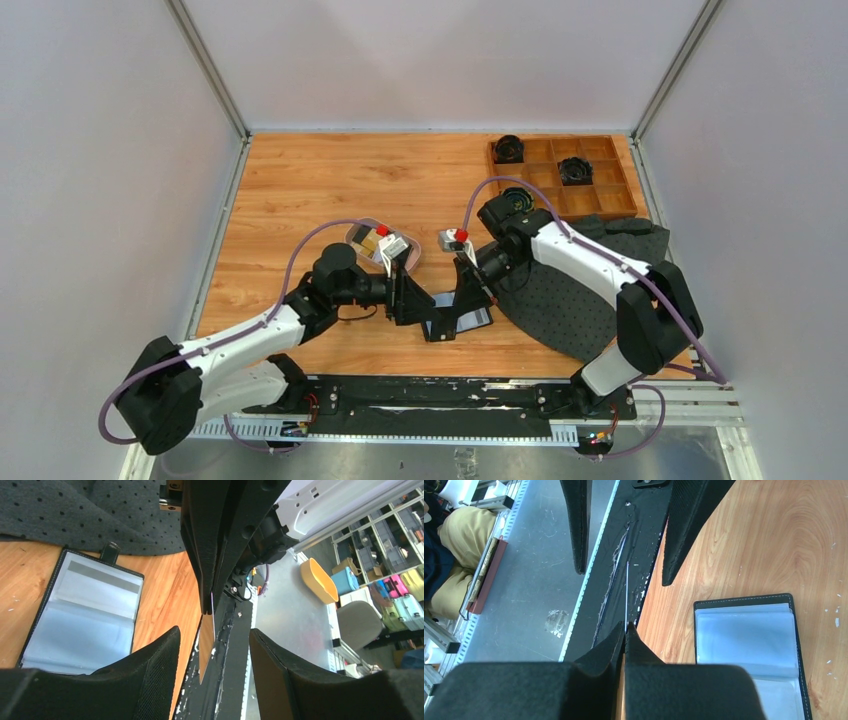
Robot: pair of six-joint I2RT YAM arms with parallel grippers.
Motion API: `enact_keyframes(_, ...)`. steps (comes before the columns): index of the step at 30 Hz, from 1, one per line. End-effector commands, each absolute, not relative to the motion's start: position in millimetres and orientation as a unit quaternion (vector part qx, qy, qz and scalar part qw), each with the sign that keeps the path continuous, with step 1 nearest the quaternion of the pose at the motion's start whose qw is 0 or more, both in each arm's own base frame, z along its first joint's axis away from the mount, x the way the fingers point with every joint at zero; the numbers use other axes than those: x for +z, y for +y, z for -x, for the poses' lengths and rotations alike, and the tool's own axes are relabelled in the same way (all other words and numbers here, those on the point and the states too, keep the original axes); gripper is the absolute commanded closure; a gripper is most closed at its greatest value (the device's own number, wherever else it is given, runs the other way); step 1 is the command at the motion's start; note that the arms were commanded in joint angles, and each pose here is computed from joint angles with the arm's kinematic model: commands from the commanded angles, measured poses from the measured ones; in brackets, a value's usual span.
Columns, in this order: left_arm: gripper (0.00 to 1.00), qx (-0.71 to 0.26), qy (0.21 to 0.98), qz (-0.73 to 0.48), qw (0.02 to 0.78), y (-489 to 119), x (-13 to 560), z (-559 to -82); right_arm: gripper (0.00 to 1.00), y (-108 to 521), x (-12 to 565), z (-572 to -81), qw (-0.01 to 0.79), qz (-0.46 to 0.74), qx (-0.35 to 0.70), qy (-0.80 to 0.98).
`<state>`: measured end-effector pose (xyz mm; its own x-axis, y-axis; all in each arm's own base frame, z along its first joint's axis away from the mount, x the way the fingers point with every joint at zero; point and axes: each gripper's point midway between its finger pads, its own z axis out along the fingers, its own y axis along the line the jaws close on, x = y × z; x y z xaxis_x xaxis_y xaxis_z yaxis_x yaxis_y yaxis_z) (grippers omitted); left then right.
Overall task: Put the credit cards into the card holder
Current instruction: Insert the credit card into the card holder.
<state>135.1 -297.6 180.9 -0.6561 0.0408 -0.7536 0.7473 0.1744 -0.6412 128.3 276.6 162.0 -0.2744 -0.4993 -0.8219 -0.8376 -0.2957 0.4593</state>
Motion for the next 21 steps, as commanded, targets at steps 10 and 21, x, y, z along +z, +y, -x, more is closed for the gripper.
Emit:
enact_keyframes(10, 0.6, -0.587, 0.702, -0.297, 0.273, -307.7, 179.7, -132.5, 1.0, 278.7, 163.7, -124.7, 0.13, 0.581, 0.564, 0.572)
enact_keyframes(21, 0.96, -0.594, 0.698, -0.314, 0.247, -316.3, 177.8, -126.1, 1.0, 278.8, 161.0, -124.5, 0.119, 0.575, 0.567, 0.578)
